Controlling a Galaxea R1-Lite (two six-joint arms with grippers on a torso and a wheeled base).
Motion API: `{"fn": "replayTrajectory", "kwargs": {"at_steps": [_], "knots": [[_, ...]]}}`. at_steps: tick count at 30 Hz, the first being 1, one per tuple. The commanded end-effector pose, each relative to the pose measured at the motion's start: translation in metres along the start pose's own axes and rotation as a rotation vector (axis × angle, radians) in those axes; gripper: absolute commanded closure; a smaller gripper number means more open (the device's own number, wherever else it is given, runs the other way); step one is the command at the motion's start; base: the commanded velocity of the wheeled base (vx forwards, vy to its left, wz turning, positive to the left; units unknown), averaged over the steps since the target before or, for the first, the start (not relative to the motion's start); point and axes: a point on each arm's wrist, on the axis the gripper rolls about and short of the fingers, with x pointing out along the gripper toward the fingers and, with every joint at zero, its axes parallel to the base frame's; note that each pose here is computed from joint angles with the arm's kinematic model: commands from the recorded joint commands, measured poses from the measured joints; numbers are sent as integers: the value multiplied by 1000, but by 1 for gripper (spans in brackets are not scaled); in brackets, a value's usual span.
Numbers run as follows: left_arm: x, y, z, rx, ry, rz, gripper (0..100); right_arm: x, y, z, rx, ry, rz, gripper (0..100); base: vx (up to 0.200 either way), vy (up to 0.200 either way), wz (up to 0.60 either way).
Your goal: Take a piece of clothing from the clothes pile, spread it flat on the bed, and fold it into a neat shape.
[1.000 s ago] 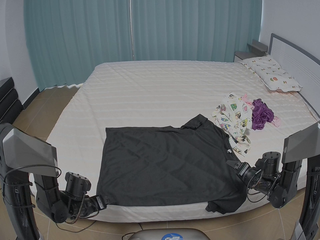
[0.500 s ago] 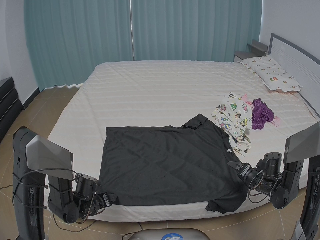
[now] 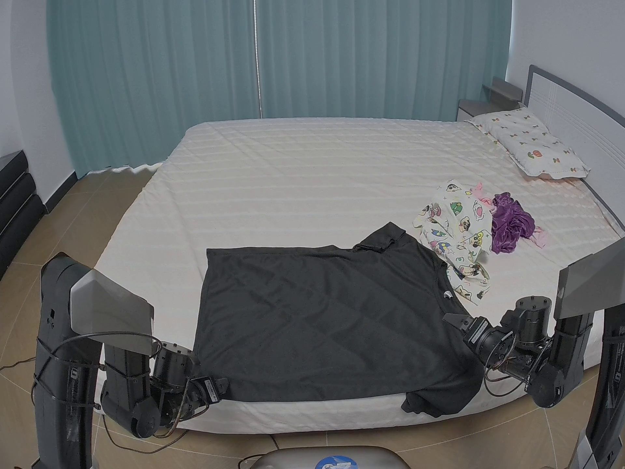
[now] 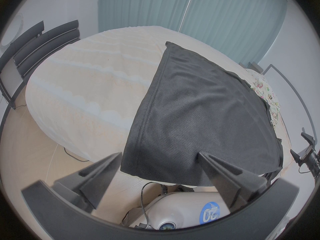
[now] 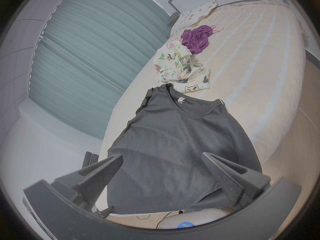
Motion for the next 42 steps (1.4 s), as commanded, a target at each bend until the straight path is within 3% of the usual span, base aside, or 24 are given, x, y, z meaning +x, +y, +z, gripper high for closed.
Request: {"fn": "replayTrajectory", "kwargs": {"at_steps": [1, 4, 8, 12, 13, 19, 21, 22, 25, 32, 42], "knots": [[-1, 1, -2, -2, 8, 5, 100, -2, -1, 1, -5, -9, 1, 0, 0, 0, 0], [-1, 3, 3, -14, -6, 8, 100, -2, -4, 7, -20, -21, -5, 0, 0, 0, 0], [-10, 3, 26, -40, -79, -15, 100, 1, -9, 6, -103, -1, -10, 0, 0, 0, 0], [-18, 1, 28, -82, -57, -71, 100, 2, -18, 16, -156, 8, 5, 0, 0, 0, 0], [-16, 0, 31, -146, -55, -90, 100, 5, -23, 25, -173, 14, 7, 0, 0, 0, 0], [-19, 4, 35, -228, -43, -122, 100, 33, -31, 55, -168, 74, -29, 0, 0, 0, 0], [-19, 4, 35, -255, -33, -133, 100, 36, -32, 56, -168, 92, -45, 0, 0, 0, 0], [-19, 2, 38, -314, -23, -164, 100, 37, -33, 56, -188, 123, -67, 0, 0, 0, 0], [-18, 5, 42, -353, -18, -183, 100, 32, -41, 57, -205, 157, -54, 0, 0, 0, 0], [-18, 5, 43, -356, -15, -192, 100, 25, -64, 63, -206, 180, -81, 0, 0, 0, 0], [-18, 4, 46, -382, -20, -200, 100, 32, -75, 45, -242, 253, -107, 0, 0, 0, 0]]}}
